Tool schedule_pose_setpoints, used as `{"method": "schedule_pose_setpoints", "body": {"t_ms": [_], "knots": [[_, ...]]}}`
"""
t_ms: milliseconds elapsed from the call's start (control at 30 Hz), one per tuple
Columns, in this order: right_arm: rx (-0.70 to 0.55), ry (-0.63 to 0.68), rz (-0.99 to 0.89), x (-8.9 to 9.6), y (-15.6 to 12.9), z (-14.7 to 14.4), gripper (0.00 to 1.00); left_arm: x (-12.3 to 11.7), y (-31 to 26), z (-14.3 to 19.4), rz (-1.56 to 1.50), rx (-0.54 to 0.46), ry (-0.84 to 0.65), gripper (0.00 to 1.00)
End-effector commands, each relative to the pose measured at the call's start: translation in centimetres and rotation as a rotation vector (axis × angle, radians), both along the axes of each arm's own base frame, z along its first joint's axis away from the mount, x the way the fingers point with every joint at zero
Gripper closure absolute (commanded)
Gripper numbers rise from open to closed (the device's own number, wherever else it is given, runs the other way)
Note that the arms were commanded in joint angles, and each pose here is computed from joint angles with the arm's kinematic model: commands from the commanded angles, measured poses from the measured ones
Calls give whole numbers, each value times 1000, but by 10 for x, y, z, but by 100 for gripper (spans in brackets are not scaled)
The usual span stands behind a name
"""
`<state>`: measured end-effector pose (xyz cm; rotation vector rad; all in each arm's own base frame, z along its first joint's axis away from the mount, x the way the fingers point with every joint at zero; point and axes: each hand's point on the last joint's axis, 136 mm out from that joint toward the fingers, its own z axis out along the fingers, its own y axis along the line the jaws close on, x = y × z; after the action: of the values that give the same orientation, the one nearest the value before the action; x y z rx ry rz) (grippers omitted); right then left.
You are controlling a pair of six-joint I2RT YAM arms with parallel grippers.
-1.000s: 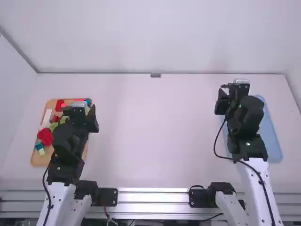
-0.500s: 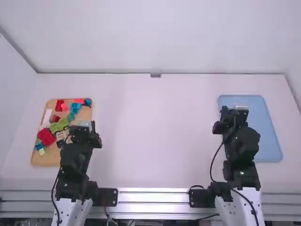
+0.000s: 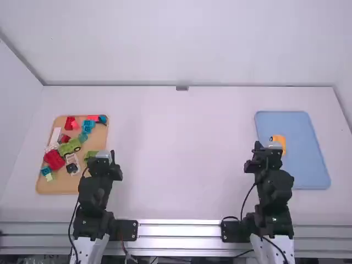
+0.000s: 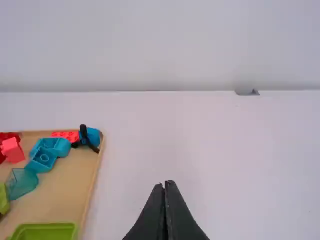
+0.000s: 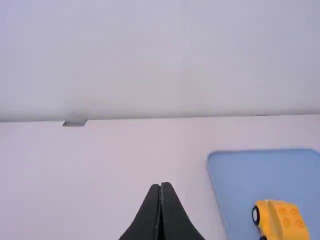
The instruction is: Assemble lego blocks to make yellow taxi
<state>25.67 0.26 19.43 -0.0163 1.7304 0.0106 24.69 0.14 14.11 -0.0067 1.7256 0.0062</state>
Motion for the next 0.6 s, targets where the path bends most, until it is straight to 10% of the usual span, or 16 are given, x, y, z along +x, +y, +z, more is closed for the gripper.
{"method": "schedule_pose_setpoints", "body": {"t_ms": [0, 567], "knots": [[5, -3, -1, -3, 0, -10, 100, 0, -1, 0, -8, 0, -22, 100], [5, -13, -1, -10, 0, -56, 100, -1, -1, 7, -8, 0, -50, 100]]}}
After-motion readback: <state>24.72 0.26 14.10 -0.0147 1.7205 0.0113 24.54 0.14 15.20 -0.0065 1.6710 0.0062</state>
